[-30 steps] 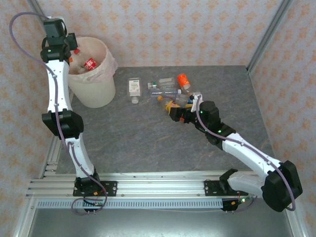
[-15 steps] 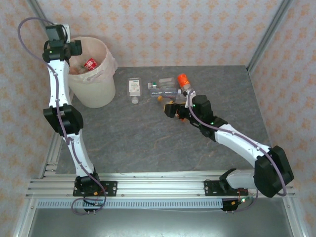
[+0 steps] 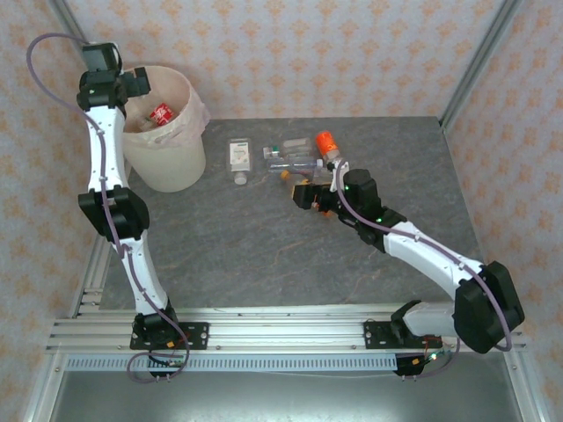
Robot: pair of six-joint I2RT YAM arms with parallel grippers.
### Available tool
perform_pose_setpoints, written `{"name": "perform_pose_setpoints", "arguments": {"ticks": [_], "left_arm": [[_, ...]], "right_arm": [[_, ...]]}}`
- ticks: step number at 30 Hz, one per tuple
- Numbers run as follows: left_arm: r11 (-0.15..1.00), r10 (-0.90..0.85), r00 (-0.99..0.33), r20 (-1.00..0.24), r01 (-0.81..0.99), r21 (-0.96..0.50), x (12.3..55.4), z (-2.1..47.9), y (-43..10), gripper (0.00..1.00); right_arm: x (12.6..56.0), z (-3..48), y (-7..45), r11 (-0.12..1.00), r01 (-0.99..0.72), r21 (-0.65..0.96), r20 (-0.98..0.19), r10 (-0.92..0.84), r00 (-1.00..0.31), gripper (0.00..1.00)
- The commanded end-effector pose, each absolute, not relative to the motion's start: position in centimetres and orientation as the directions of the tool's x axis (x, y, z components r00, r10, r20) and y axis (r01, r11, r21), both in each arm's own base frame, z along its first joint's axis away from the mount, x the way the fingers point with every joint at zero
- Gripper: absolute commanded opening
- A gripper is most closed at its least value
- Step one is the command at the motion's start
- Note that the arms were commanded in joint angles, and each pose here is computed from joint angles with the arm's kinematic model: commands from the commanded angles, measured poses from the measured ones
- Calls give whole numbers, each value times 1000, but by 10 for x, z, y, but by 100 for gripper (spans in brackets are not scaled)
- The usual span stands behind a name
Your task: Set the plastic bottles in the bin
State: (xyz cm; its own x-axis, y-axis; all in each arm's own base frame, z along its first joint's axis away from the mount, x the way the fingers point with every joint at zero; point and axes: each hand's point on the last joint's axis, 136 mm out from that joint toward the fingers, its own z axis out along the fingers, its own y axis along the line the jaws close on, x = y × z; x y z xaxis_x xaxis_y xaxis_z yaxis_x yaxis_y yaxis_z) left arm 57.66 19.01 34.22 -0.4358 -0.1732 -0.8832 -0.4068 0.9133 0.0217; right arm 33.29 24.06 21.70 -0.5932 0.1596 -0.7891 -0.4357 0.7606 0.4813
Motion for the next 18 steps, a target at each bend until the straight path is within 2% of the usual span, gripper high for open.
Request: {"name": "perform_pose_setpoints", "arguments": {"ticks": [1, 6, 11, 18], "left_arm": [[879, -284, -341, -896, -466, -101, 564, 374, 180, 100], [867, -342, -302, -890, -466, -176, 555, 394, 147, 100], [917, -374, -312, -873, -266, -298, 555, 416, 80, 100], [947, -307, -319, -896, -194, -256, 540, 432, -5, 100]], "right_arm": [[330, 236, 238, 746, -456, 486, -811, 190, -554, 99], [330, 234, 228, 770, -422, 478, -813, 207, -544, 99], [328, 234, 216, 798, -363, 482, -805, 239, -543, 99], [326, 229, 200, 832, -297, 469, -803, 261, -536, 99]]}}
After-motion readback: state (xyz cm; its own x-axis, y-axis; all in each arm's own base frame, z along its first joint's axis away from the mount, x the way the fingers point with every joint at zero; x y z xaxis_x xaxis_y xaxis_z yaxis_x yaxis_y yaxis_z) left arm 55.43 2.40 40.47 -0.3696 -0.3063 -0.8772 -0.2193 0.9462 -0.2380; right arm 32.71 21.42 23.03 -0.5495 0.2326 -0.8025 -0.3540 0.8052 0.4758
